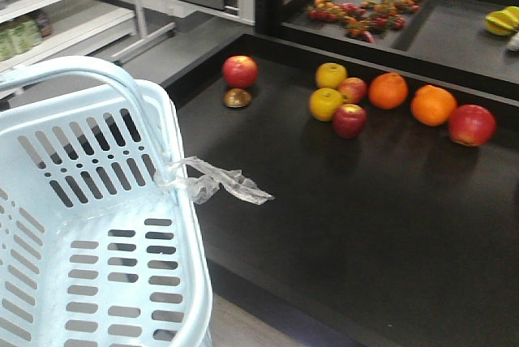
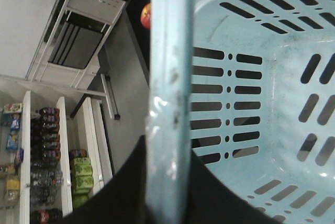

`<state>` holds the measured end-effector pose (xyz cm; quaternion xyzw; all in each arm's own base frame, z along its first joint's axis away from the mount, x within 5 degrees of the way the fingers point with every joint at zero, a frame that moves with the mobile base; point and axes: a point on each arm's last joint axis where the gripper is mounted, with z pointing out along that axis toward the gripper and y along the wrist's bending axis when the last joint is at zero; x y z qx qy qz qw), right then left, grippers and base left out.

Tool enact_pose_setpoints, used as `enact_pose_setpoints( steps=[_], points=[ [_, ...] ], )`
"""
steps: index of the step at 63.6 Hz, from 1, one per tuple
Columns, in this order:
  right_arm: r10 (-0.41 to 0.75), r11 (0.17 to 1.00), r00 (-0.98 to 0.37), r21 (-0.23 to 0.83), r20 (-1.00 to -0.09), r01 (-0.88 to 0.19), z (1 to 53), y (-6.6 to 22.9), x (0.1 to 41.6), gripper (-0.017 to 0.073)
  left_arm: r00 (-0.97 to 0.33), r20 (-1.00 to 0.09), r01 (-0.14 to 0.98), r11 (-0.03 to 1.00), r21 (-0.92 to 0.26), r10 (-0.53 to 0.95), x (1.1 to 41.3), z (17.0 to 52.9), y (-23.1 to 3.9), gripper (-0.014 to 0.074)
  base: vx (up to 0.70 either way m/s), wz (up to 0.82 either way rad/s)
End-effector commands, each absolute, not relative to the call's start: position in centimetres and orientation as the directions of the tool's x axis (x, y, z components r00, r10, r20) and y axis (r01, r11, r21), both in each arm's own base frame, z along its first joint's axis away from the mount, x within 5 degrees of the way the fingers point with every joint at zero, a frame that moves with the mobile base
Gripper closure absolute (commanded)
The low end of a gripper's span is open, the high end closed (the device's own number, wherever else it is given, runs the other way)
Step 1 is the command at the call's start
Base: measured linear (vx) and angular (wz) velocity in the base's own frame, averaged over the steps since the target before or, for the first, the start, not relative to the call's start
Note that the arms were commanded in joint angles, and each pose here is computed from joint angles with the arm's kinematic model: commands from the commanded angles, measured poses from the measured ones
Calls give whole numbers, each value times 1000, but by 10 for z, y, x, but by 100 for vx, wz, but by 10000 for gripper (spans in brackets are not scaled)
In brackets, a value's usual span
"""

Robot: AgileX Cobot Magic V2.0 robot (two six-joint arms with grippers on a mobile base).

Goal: Pick three apples into basket with both arms
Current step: 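Turn the base toward the table with the red apples, then drive the base along the fruit table to the loose red apples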

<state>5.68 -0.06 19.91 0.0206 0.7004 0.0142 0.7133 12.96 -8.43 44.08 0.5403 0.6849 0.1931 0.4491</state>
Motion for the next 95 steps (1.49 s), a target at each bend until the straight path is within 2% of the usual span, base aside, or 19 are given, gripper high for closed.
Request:
enact_pose_setpoints(
  steps=[1,59,95],
  points=[
    [39,999,76,40,-996,5,202,0,58,568,45,-456,497,376,782,889,128,458,-82,600,3,-42],
    [39,999,77,40,-996,5,202,0,58,568,45,-456,497,376,782,889,128,458,-82,600,6,-31],
    [39,999,76,40,-996,5,202,0,58,568,45,-456,496,376,782,889,128,458,-82,600,1,-5]
  ],
)
